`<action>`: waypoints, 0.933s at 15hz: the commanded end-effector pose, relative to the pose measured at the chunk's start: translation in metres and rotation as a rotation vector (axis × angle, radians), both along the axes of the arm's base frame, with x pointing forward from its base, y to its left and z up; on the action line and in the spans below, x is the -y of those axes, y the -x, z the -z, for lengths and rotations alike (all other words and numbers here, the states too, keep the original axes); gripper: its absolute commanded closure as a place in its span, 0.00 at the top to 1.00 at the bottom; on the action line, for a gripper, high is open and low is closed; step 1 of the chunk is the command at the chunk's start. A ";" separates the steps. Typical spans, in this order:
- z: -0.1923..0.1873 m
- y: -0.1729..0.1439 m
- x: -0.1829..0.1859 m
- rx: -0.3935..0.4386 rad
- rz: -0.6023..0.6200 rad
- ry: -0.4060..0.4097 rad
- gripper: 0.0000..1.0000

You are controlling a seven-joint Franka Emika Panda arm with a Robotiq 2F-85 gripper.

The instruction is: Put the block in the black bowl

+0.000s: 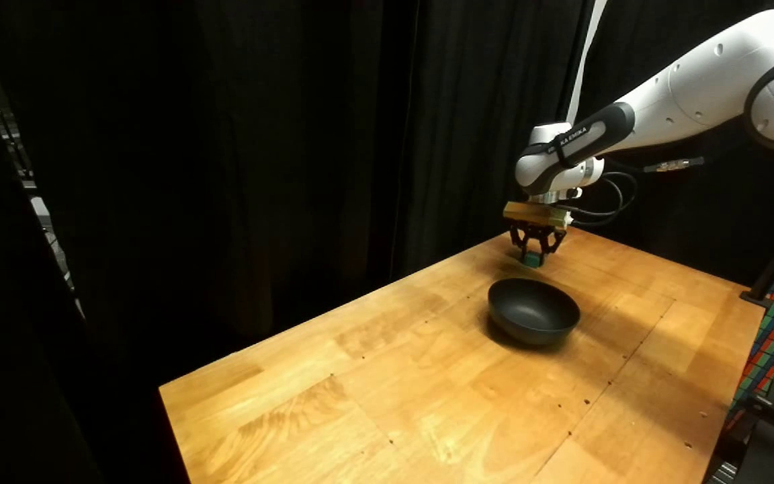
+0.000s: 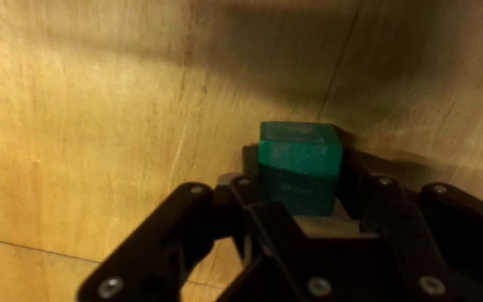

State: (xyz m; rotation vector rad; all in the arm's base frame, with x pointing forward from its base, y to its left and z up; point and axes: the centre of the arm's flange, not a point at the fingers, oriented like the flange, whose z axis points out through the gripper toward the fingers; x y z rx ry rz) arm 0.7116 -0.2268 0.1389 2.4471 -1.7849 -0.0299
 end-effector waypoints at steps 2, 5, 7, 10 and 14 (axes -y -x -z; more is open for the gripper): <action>-0.030 -0.008 -0.009 0.051 0.020 -0.055 0.18; -0.078 0.001 -0.033 0.078 -0.020 -0.090 0.18; -0.106 0.005 -0.052 0.094 -0.052 -0.123 0.18; -0.122 0.025 -0.079 0.007 -0.103 -0.246 0.18; -0.110 0.071 -0.116 -0.112 -0.151 -0.379 0.18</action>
